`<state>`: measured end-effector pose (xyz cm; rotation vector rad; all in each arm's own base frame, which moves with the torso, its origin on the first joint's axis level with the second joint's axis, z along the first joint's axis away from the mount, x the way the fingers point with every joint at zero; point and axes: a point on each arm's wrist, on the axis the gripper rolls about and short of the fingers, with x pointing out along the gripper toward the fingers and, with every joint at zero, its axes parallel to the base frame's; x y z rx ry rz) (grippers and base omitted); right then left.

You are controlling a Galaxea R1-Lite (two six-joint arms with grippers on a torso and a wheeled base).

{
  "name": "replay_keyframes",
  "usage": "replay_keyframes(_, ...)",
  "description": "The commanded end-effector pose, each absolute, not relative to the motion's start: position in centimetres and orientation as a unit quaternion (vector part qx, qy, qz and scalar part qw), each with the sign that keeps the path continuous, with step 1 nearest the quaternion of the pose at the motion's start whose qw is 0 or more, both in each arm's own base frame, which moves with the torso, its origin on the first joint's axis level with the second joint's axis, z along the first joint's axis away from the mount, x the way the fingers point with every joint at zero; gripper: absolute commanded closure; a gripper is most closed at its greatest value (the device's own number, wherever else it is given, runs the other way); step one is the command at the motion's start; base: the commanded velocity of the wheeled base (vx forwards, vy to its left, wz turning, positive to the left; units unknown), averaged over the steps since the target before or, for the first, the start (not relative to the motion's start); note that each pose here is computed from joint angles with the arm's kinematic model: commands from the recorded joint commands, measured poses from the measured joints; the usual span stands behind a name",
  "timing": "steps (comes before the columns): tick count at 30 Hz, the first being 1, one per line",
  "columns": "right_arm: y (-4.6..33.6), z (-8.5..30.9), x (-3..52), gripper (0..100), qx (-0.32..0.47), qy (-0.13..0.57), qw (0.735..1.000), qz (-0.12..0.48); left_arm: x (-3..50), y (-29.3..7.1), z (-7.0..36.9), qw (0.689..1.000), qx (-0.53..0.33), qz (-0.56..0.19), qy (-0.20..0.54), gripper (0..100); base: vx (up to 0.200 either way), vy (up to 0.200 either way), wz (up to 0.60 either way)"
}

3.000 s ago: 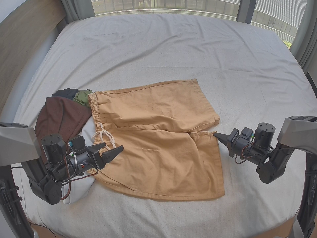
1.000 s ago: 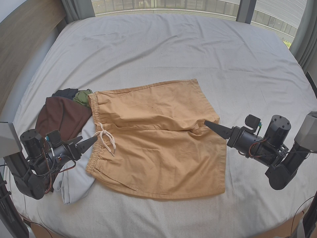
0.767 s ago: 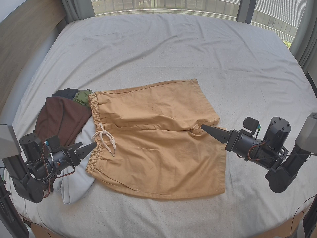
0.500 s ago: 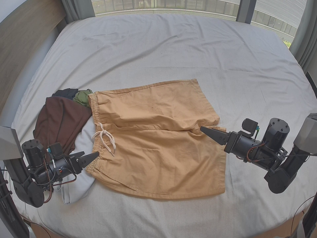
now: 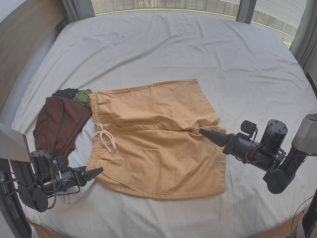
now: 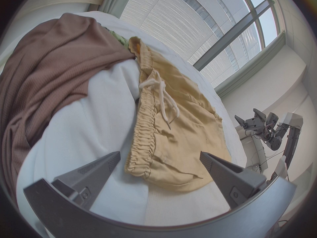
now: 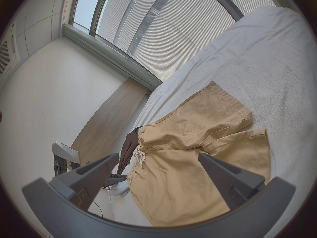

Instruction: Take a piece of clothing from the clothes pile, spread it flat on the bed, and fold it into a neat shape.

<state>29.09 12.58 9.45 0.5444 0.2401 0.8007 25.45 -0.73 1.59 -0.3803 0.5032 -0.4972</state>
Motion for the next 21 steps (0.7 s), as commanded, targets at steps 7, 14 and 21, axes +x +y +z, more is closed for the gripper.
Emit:
replay_keyframes(7, 12.7, 8.5, 29.3, 0, 0.246, 0.123, 0.883, 0.381, 26.3, -0.9, 1.0, 0.92, -0.187, -0.243, 0.246, 0, 0.0, 0.0, 0.0)
replay_keyframes(14, 12.7, 8.5, 29.3, 0, 0.245, 0.123, 0.882, 0.382, 26.2, -0.9, 0.9, 0.92, -0.184, -0.242, 0.247, 100, 0.0, 0.0, 0.0)
replay_keyframes(21, 12.1, 7.9, 28.7, 0, 0.24, 0.139, 0.885, 0.374, 26.1, -0.9, 0.9, 0.919, -0.185, -0.241, 0.25, 100, 0.0, 0.0, 0.0)
